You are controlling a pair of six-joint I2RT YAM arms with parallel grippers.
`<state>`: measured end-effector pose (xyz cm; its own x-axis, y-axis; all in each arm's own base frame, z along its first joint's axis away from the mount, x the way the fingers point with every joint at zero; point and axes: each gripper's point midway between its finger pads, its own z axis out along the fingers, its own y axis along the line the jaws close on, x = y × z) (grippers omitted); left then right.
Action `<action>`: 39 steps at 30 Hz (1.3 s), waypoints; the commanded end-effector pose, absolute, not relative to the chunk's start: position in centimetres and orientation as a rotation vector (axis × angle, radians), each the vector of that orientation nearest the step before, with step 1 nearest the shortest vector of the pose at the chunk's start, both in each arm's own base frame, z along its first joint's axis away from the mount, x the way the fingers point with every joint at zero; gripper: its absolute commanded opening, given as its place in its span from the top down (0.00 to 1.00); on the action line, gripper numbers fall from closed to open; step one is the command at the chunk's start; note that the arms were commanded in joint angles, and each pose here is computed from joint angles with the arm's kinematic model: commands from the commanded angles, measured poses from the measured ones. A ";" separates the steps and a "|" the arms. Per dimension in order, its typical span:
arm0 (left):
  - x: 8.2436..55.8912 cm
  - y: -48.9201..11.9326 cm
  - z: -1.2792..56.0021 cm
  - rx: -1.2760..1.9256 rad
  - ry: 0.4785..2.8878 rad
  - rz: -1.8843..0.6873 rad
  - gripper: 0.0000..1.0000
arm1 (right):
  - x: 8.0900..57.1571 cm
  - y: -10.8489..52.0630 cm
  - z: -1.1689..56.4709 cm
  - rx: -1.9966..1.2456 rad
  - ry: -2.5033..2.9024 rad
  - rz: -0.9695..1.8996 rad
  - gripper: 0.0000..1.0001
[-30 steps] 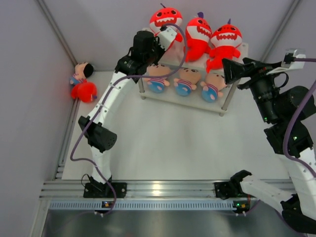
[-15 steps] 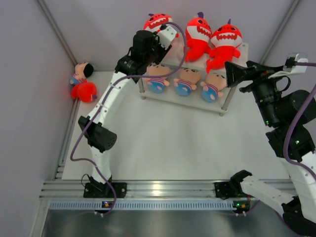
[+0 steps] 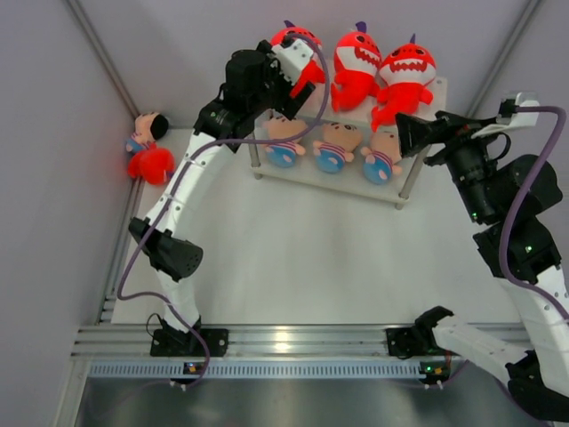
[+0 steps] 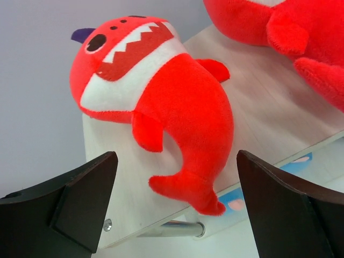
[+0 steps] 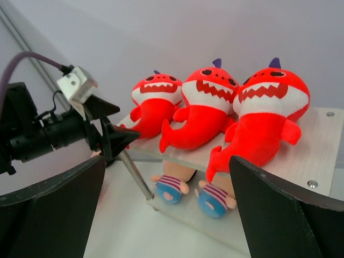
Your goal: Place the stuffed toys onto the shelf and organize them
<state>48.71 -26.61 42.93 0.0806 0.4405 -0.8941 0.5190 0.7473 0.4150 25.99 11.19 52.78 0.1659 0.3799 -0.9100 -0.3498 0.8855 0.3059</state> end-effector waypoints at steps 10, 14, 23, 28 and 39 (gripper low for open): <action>40.4 -21.2 55.8 0.600 1.336 -0.100 0.02 | 26.7 5.5 40.8 0.160 1.628 0.135 0.00; 37.6 -14.8 53.1 0.517 1.464 0.129 0.02 | 24.9 3.0 34.9 0.269 1.738 0.037 0.01; 28.9 -1.6 32.5 0.421 2.017 0.433 0.02 | 20.9 1.7 23.5 0.356 1.949 0.021 0.01; 26.9 0.9 21.4 0.438 2.250 0.430 0.02 | 21.4 3.3 18.6 0.381 2.039 0.079 0.01; 26.9 1.9 5.0 0.480 2.542 0.348 0.02 | 22.4 2.5 14.7 0.530 2.058 -0.012 0.01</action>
<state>24.02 2.33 4.75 -0.8343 0.4248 -0.3514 0.3097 0.8885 0.3387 21.29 3.22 13.88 -0.5206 0.2860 -0.8044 0.2926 0.9449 0.1466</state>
